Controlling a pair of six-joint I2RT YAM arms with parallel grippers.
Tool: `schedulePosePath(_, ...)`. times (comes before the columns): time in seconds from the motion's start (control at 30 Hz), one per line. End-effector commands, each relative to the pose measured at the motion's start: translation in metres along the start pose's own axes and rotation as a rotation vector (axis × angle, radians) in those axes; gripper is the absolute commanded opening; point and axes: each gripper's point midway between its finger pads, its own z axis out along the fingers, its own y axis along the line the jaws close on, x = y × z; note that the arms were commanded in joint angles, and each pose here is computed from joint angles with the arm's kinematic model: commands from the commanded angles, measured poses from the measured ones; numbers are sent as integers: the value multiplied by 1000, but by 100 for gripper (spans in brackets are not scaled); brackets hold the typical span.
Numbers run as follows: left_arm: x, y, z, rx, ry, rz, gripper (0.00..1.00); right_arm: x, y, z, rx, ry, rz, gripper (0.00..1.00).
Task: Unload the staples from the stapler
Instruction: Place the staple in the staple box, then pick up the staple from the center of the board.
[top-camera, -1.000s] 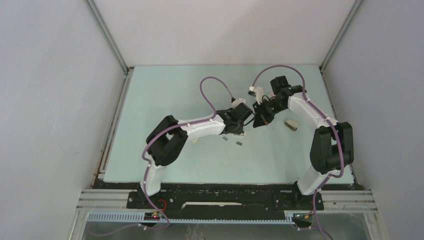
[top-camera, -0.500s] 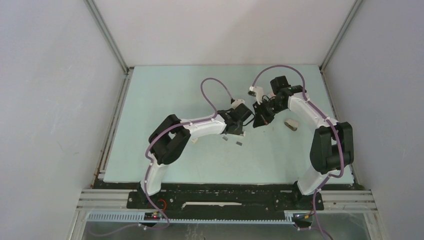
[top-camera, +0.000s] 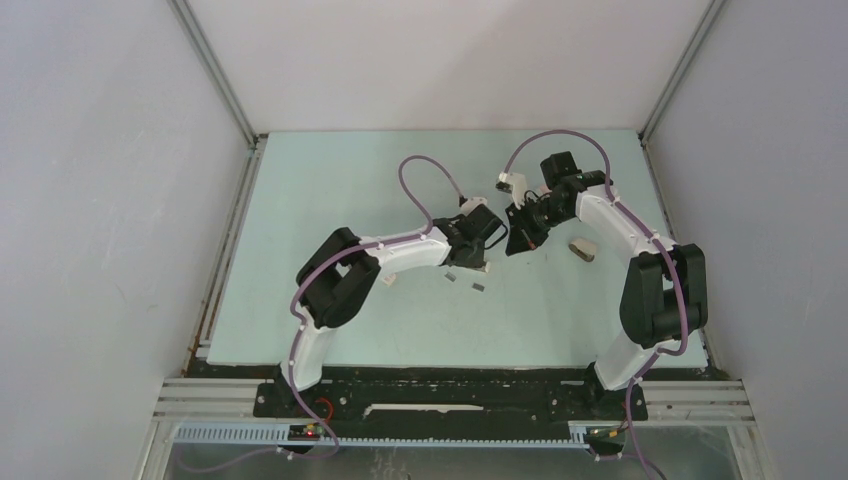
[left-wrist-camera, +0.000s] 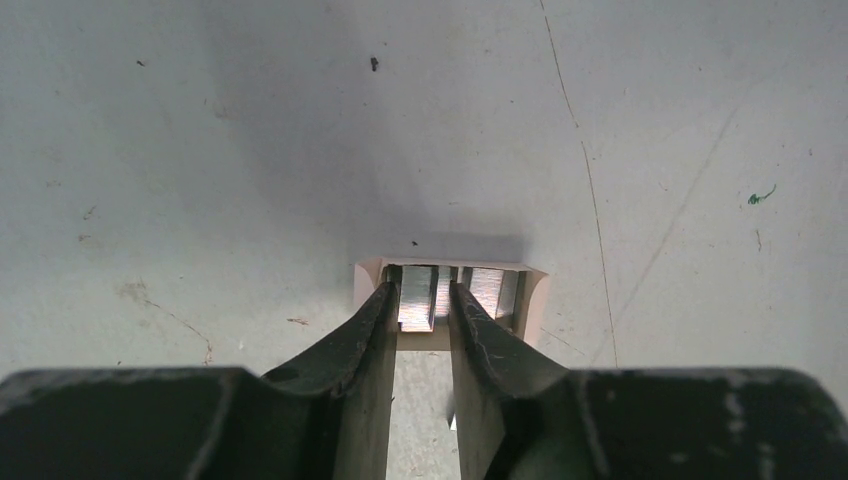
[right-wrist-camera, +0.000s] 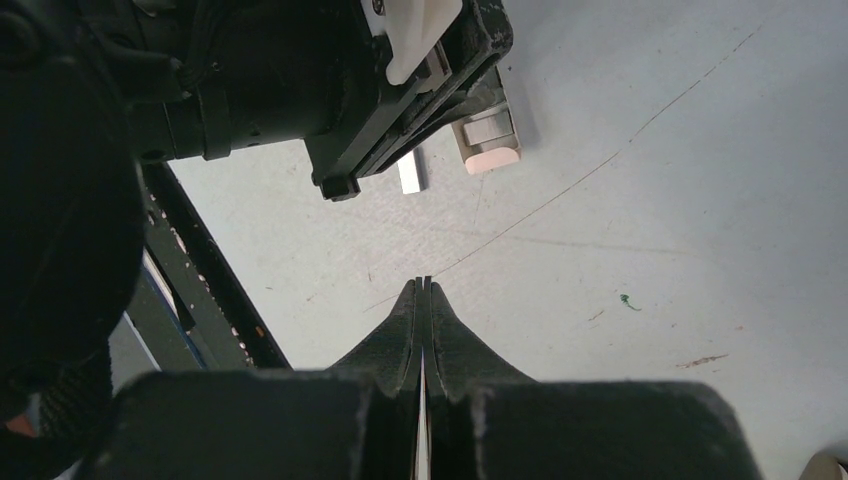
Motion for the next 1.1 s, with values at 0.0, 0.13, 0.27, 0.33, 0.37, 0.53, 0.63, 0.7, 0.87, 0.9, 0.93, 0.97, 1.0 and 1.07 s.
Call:
schedulePosePath(0.0,-34,-18,-29,75,-71,-50,31,-7,3,-4,-10,-21,-12,1)
schedulePosePath(0.13,-47,-18,-52,113,-117,-52,31,-7,6,-5,-25,-27,-25,1)
schedulePosePath(0.27,-55,-12,-74,127,-160,-41,30,-9,11,-8,-40,-38,-40,1)
schedulePosePath(0.33,-57,-7,-83,127,-178,-29,30,-9,15,-9,-53,-44,-53,1)
schedulePosePath(0.37,-59,-5,-90,132,-190,-17,31,-10,17,-10,-59,-48,-62,1)
schedulePosePath(0.53,-70,16,-136,173,-321,80,39,-14,32,-19,-106,-81,-123,1)
schedulePosePath(0.63,-81,40,-177,164,-441,169,56,-20,50,-28,-155,-130,-176,3)
schedulePosePath(0.7,-91,57,-208,159,-518,201,67,-24,60,-34,-181,-164,-212,5)
schedulePosePath(0.87,-107,99,-275,208,-649,205,96,-36,77,-48,-185,-236,-314,10)
schedulePosePath(0.9,-110,106,-287,228,-670,202,99,-39,81,-51,-177,-251,-342,11)
schedulePosePath(0.93,-111,115,-300,245,-685,200,100,-43,86,-54,-167,-264,-374,13)
schedulePosePath(0.97,-111,122,-308,258,-688,199,100,-46,89,-56,-155,-275,-406,18)
schedulePosePath(1.0,-113,130,-314,261,-691,200,100,-50,94,-57,-149,-284,-442,26)
schedulePosePath(1.07,-113,146,-319,247,-687,217,100,-51,101,-54,-160,-293,-525,53)
